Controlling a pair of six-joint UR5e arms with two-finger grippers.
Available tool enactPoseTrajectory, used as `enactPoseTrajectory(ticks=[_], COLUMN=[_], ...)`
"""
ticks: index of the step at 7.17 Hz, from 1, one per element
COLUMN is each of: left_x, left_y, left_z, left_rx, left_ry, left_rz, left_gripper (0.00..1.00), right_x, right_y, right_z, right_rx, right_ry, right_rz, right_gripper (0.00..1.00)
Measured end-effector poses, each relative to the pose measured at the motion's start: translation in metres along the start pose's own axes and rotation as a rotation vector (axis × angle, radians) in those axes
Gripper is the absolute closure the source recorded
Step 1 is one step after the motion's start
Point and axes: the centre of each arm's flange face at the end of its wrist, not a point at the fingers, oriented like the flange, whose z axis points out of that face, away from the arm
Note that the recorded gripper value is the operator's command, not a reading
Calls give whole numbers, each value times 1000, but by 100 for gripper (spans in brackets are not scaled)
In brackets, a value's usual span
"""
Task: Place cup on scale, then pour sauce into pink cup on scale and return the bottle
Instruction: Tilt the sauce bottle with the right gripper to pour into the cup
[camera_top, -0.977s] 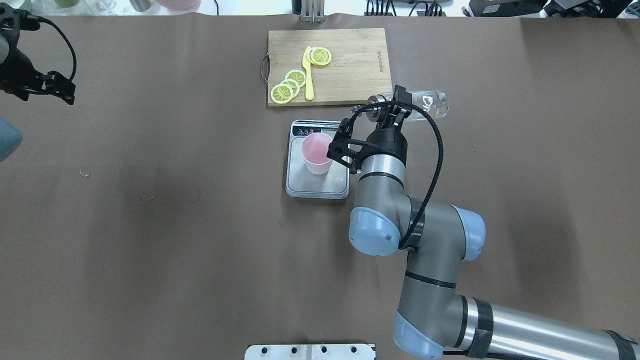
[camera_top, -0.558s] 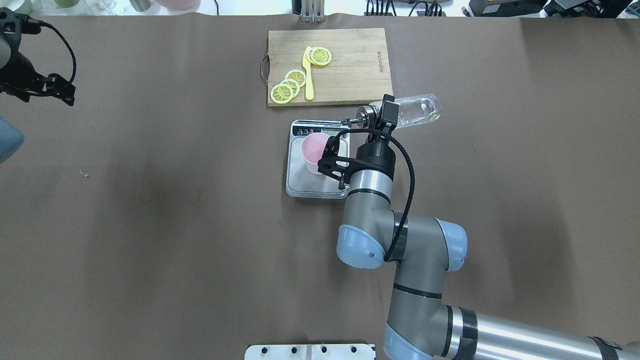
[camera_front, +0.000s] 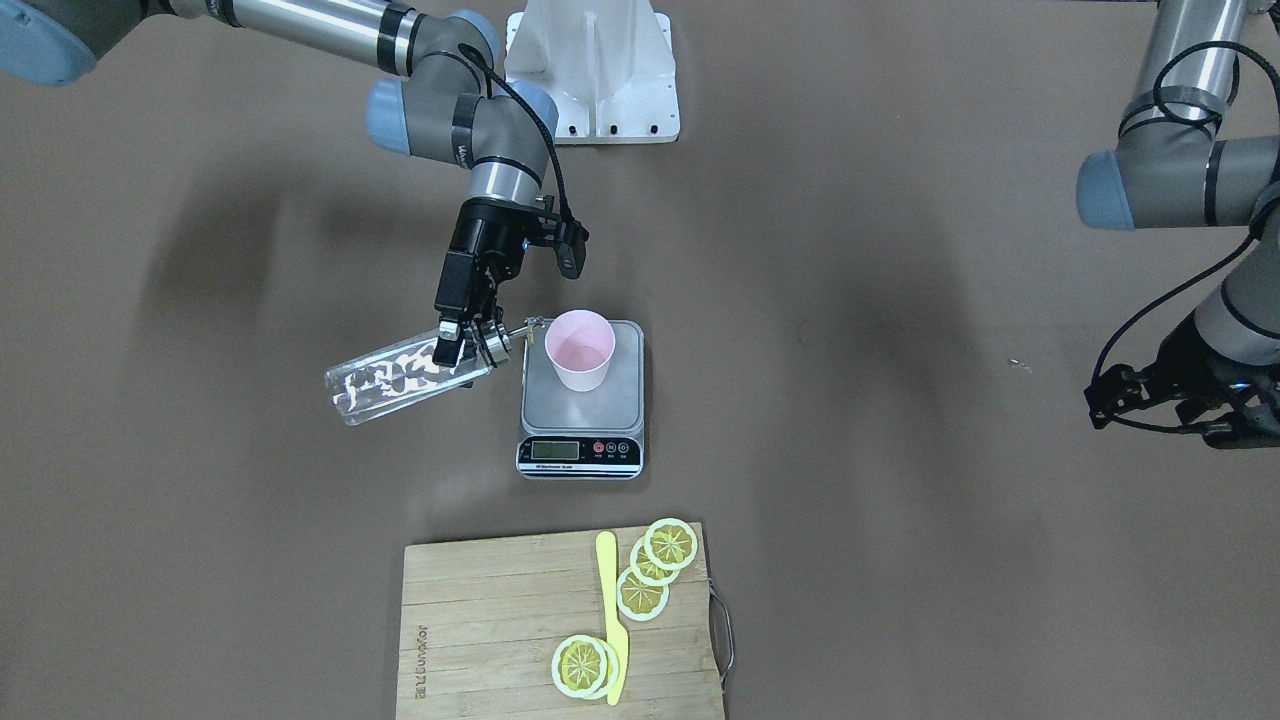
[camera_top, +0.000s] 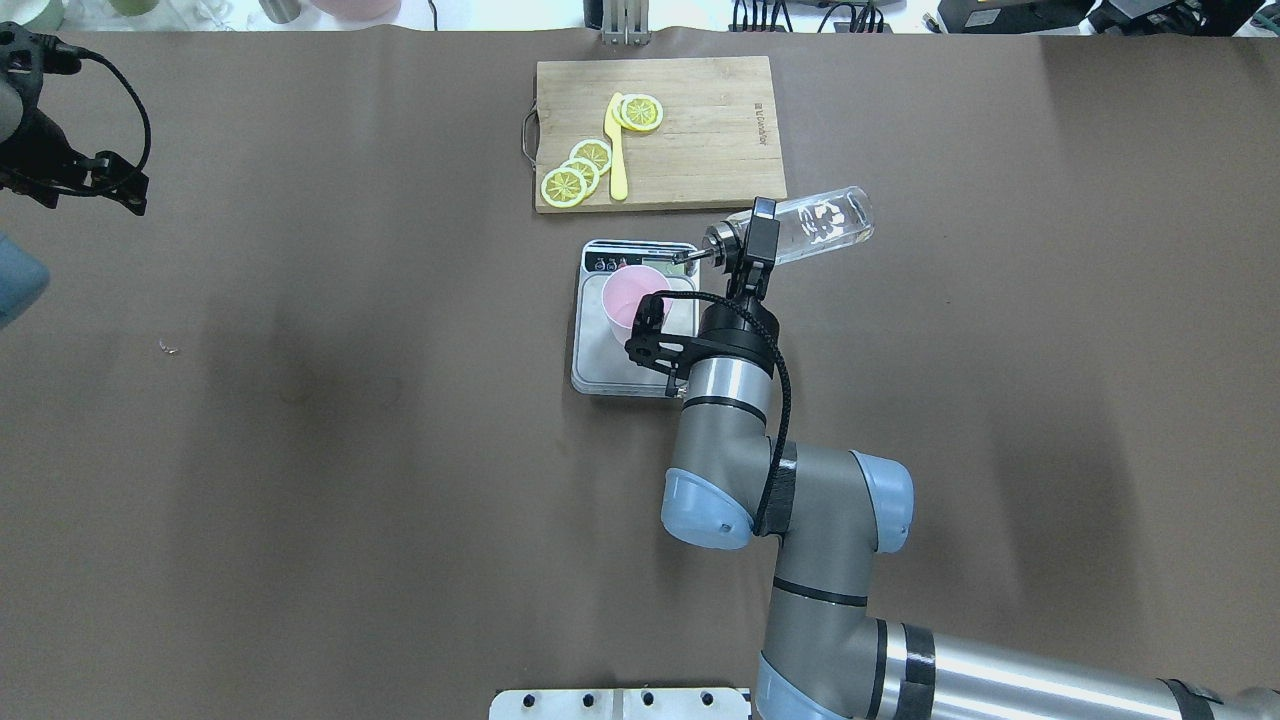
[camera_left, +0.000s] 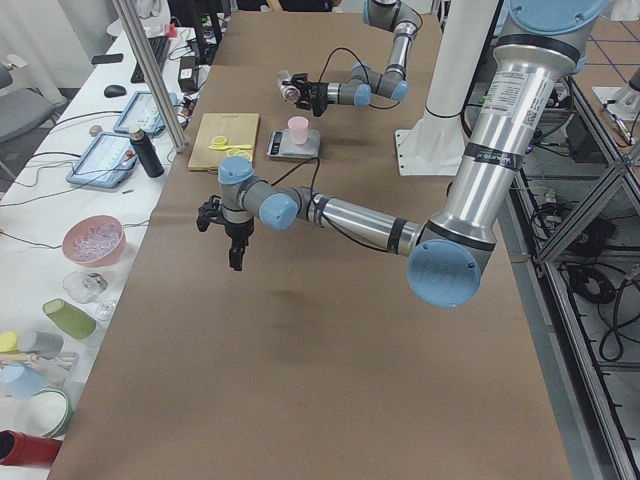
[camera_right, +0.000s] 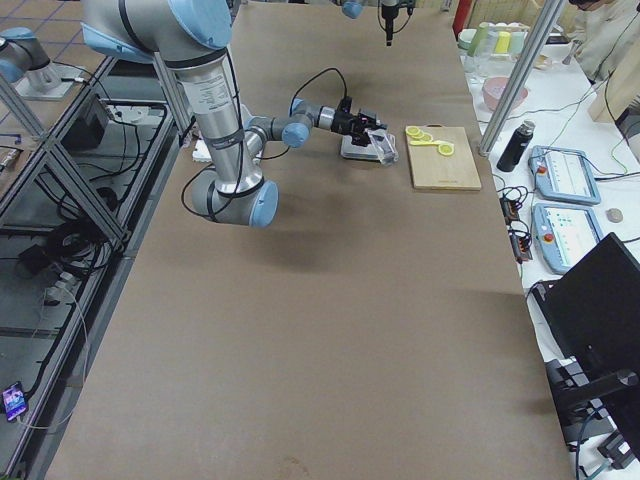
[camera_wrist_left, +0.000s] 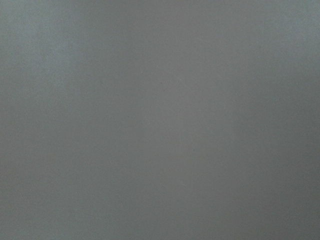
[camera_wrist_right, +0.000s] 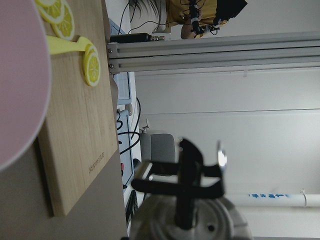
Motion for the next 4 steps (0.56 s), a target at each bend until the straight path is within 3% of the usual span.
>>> enactPoseTrajectory(ticks=[4], left_x=[-8], left_y=[-1], left_z=[11], left_rx=[1], left_ry=[0], left_rz=[-1], left_gripper=[1], right_x=[1], right_y=[-6], right_z=[1], right_rx=[2], right_ry=[84], right_rz=[-86], right_gripper=[100])
